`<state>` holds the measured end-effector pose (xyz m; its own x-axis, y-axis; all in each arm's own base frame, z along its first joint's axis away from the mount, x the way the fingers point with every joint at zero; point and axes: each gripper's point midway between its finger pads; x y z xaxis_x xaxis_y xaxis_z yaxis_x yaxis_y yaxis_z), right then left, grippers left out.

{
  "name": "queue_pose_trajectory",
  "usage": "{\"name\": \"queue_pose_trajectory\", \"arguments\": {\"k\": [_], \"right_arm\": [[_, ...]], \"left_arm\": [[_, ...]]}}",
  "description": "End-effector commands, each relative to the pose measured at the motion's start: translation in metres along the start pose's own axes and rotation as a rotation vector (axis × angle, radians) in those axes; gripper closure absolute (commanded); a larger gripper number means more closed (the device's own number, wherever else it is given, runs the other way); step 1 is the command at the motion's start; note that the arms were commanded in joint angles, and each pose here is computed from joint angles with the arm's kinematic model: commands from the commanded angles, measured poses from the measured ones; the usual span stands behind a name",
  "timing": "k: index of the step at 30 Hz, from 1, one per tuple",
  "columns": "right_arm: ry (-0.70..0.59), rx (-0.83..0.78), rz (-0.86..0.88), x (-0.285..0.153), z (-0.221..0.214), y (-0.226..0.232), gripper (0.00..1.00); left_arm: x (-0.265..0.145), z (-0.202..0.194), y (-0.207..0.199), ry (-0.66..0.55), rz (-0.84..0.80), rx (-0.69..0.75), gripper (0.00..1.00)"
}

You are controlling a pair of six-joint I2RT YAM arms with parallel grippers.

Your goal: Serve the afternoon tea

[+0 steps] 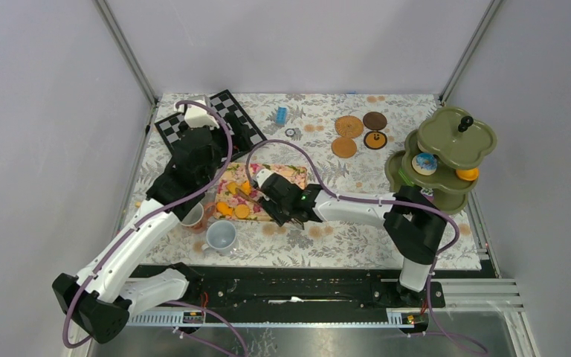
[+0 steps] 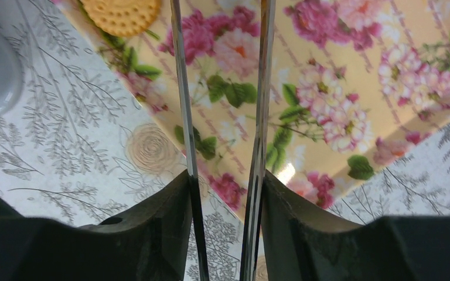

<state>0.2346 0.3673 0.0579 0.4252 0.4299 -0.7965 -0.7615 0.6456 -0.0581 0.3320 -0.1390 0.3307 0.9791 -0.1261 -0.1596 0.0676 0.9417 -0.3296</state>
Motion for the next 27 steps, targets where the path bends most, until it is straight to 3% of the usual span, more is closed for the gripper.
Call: {"name": "queue_pose_trajectory", "arguments": {"k": [1,14,20,27], "right_arm": [[-0.123,0.034,-0.078,-0.024,0.020,-0.017,0.52],[-0.297,0.123,-0.120,-0.034,0.034,-0.027,0.65],[-0.304,0.106,-0.127,-0.038,0.029,-0.031,0.66],[-0.312,0.134,-0.148,-0.042,0.026,-0.038,0.65]], "left_arm": [[0.008,0.009,0.001,-0.037,0.019,0.012,0.01],[0.039,-0.012,0.019,0.034,0.184,0.093,0.02],[0.037,0.002,0.024,0.008,0.228,0.114,0.02],[0.034,0.041,0.003,-0.074,0.141,0.137,0.01]]}}
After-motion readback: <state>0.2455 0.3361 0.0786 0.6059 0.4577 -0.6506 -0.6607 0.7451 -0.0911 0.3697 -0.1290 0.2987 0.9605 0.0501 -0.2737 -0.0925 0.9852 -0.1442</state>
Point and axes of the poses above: each gripper's point midway between its finger pads, its own x axis out along the fingers, its own y axis along the line the jaws close on, z = x × y
